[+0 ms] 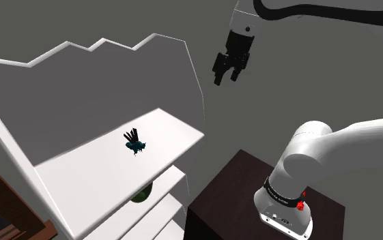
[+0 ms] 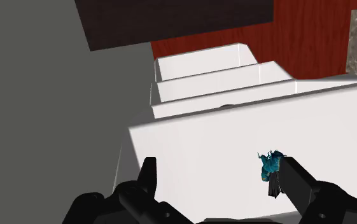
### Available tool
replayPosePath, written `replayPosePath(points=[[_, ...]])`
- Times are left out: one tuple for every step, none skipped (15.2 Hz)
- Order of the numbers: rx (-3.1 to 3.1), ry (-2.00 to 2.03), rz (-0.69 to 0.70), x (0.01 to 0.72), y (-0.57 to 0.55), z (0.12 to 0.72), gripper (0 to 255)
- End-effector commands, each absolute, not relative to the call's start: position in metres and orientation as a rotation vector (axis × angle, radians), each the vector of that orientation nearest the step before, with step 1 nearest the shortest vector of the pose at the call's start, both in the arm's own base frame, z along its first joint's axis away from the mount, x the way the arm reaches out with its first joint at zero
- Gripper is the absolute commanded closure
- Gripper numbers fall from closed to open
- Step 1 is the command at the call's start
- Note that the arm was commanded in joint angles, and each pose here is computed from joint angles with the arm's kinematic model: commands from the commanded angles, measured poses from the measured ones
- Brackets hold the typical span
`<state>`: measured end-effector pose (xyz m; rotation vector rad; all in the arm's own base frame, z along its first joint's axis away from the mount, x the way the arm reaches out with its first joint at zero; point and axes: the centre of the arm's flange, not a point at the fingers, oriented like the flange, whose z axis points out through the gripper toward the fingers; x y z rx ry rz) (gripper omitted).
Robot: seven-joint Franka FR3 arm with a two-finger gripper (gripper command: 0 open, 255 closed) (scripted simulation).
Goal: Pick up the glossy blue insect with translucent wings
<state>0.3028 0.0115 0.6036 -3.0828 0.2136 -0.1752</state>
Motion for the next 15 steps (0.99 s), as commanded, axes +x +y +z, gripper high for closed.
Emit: replayPosePath(points=[[-3.083,0.214,-0.175,0.303,0.012,0.604,0],[-3.082,0.207,-0.168,0.313,0.016,0.596,0],[-3.082,0.200,-0.160,0.323,0.021,0.588,0],[-3.081,0.192,-0.153,0.333,0.026,0.581,0],[-3.081,0.185,-0.146,0.344,0.030,0.573,0],[-3.080,0.178,-0.138,0.354,0.035,0.565,0],[-3.080,0.171,-0.131,0.364,0.040,0.557,0],[-3.079,0.164,-0.124,0.374,0.045,0.550,0],[-3.078,0.157,-0.116,0.383,0.050,0.542,0],[-3.078,0.150,-0.109,0.393,0.055,0.534,0],[-3.077,0.143,-0.102,0.403,0.060,0.526,0],[-3.076,0.136,-0.094,0.413,0.066,0.518,0],[-3.076,0.129,-0.087,0.422,0.071,0.510,0],[-3.075,0.122,-0.080,0.432,0.076,0.502,0],[-3.074,0.115,-0.072,0.441,0.082,0.494,0]])
